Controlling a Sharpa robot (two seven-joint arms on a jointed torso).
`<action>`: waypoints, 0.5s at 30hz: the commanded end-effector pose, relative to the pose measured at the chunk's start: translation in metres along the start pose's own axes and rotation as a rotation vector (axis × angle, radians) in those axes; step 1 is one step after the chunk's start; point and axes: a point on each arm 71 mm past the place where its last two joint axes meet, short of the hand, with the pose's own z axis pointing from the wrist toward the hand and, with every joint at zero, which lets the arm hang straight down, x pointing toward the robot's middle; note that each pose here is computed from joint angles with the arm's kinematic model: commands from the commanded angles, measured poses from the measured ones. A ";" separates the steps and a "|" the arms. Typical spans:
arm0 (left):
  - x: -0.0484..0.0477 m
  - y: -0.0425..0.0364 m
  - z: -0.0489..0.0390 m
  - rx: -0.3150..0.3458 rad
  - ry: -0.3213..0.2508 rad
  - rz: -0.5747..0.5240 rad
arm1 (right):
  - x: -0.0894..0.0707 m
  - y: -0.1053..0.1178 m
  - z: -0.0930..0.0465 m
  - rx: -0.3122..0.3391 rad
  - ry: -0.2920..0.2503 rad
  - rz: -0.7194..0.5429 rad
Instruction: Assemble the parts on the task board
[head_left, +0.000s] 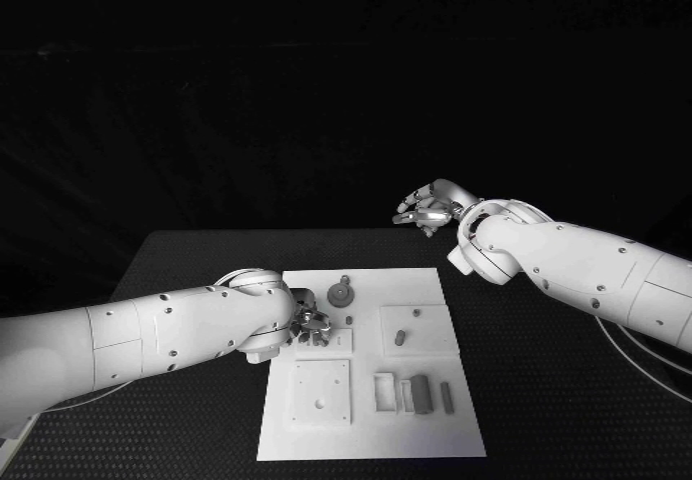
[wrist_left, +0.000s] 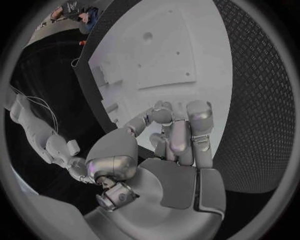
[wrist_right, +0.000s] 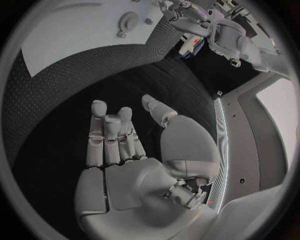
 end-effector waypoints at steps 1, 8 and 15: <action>0.0015 -0.0016 -0.0002 0.017 0.008 -0.022 | 0.001 0.000 0.000 -0.002 0.012 -0.007; 0.0018 -0.0030 0.0005 0.021 0.011 -0.029 | 0.001 -0.001 0.001 0.001 0.018 -0.008; 0.0006 -0.0017 0.0010 0.017 0.005 -0.031 | 0.002 -0.001 0.001 0.002 0.020 -0.008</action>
